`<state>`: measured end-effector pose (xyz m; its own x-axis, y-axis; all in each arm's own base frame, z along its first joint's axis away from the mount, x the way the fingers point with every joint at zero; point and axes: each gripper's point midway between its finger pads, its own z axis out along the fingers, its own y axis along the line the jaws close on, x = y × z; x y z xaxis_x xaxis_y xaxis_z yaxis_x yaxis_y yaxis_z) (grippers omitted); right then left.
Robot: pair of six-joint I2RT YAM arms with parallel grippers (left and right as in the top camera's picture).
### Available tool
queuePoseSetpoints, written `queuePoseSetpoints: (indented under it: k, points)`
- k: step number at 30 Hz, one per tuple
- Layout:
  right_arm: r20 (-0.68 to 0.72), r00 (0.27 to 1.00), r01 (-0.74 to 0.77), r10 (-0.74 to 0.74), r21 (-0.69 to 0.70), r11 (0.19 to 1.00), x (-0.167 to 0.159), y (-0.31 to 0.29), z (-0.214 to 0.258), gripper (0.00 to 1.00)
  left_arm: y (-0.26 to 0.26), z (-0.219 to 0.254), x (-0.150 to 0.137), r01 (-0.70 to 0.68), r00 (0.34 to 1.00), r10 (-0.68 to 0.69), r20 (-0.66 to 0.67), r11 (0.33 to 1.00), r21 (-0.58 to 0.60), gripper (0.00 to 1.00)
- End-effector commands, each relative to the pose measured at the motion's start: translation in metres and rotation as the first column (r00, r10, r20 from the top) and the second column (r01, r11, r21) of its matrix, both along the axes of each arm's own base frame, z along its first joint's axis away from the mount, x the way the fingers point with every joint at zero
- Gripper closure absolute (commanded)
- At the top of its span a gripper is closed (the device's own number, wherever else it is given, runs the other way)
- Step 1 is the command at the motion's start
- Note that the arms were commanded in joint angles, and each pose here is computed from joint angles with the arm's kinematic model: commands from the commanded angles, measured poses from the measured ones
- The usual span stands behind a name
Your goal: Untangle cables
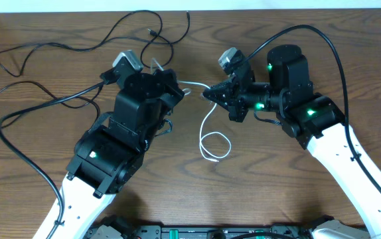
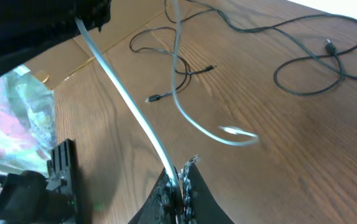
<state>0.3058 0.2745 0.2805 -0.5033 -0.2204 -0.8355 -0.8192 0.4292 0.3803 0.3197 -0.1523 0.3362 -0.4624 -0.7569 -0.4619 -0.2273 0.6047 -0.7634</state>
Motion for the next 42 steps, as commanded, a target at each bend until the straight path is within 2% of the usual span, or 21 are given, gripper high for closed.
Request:
queuePoseSetpoints:
  k: [1, 3, 5, 6, 7, 10, 13, 15, 19, 20, 23, 25, 26, 28, 30, 34, 39, 42]
  points:
    - [-0.055, 0.998, 0.037, -0.035, 0.035, 0.999, 0.003, 0.002, 0.007, 0.99, 0.015, 0.005, 0.001, -0.062, 0.998, 0.061, 0.022, 0.996, 0.057, 0.92]
    - [-0.088, 0.995, 0.062, -0.056, 0.064, 0.996, 0.005, 0.003, 0.012, 0.99, 0.016, -0.001, 0.000, -0.060, 0.998, 0.060, 0.000, 0.996, 0.073, 0.83]
    - [-0.115, 0.990, 0.087, -0.076, 0.095, 0.992, 0.006, 0.003, 0.020, 0.99, 0.016, -0.007, -0.001, -0.058, 0.998, 0.060, -0.021, 0.994, 0.088, 0.66]
    - [-0.133, 0.987, 0.105, -0.089, 0.115, 0.988, 0.007, 0.003, 0.025, 0.99, 0.016, -0.011, -0.001, -0.056, 0.998, 0.059, -0.033, 0.994, 0.096, 0.51]
    - [-0.156, 0.982, 0.126, -0.104, 0.139, 0.982, 0.009, 0.002, 0.031, 0.99, 0.016, -0.014, -0.002, -0.053, 0.997, 0.057, -0.046, 0.993, 0.103, 0.44]
    - [-0.225, 0.965, 0.180, -0.135, 0.193, 0.965, 0.012, 0.000, 0.043, 0.99, 0.015, -0.023, -0.005, -0.038, 0.996, 0.048, -0.081, 0.992, 0.120, 0.41]
    - [-0.358, 0.914, 0.286, -0.192, 0.231, 0.930, 0.021, -0.004, 0.048, 0.99, 0.005, -0.030, -0.010, 0.052, 0.993, -0.036, -0.109, 0.988, 0.144, 0.41]
    - [-0.500, 0.828, 0.412, -0.255, 0.233, 0.881, 0.030, -0.010, 0.047, 0.99, -0.004, -0.031, -0.014, 0.152, 0.985, -0.133, -0.110, 0.971, 0.183, 0.41]
    - [-0.617, 0.743, 0.492, -0.260, 0.240, 0.837, 0.034, -0.013, 0.049, 0.98, -0.035, -0.030, -0.026, 0.414, 0.910, -0.404, -0.093, 0.872, 0.262, 0.41]
    - [-0.660, 0.704, 0.525, -0.262, 0.236, 0.818, 0.036, -0.014, 0.049, 0.98, -0.047, -0.026, -0.031, 0.494, 0.866, -0.496, -0.069, 0.823, 0.281, 0.41]
    - [-0.754, 0.604, 0.599, -0.257, 0.217, 0.771, 0.039, -0.016, 0.048, 0.98, -0.058, -0.020, -0.034, 0.556, 0.818, -0.574, -0.035, 0.773, 0.305, 0.41]
    - [-0.803, 0.546, 0.629, -0.238, 0.205, 0.750, 0.039, -0.016, 0.048, 0.98, -0.059, -0.018, -0.033, 0.559, 0.812, -0.583, -0.022, 0.768, 0.313, 0.41]
    - [-0.820, 0.523, 0.643, -0.233, 0.200, 0.739, 0.039, -0.016, 0.048, 0.99, -0.060, -0.016, -0.033, 0.561, 0.810, -0.586, -0.017, 0.767, 0.312, 0.44]
    - [-0.834, 0.501, 0.658, -0.231, 0.194, 0.728, 0.040, -0.017, 0.048, 0.98, -0.067, -0.012, -0.036, 0.595, 0.776, -0.631, 0.005, 0.734, 0.327, 0.48]
    - [-0.848, 0.482, 0.667, -0.223, 0.189, 0.721, 0.040, -0.016, 0.048, 0.98, -0.076, -0.007, -0.040, 0.642, 0.714, -0.699, 0.037, 0.675, 0.364, 0.51]
    - [-0.855, 0.478, 0.660, -0.204, 0.195, 0.726, 0.038, -0.014, 0.050, 0.98, -0.079, -0.013, -0.036, 0.648, 0.711, -0.703, 0.022, 0.667, 0.366, 0.57]
    - [-0.872, 0.466, 0.633, -0.153, 0.207, 0.746, 0.031, -0.009, 0.054, 0.98, -0.083, -0.025, -0.030, 0.663, 0.704, -0.710, -0.012, 0.653, 0.366, 0.58]
    - [-0.872, 0.465, 0.633, -0.154, 0.206, 0.746, 0.031, -0.009, 0.054, 0.98, -0.095, -0.021, -0.037, 0.712, 0.634, -0.773, 0.019, 0.594, 0.375, 0.59]
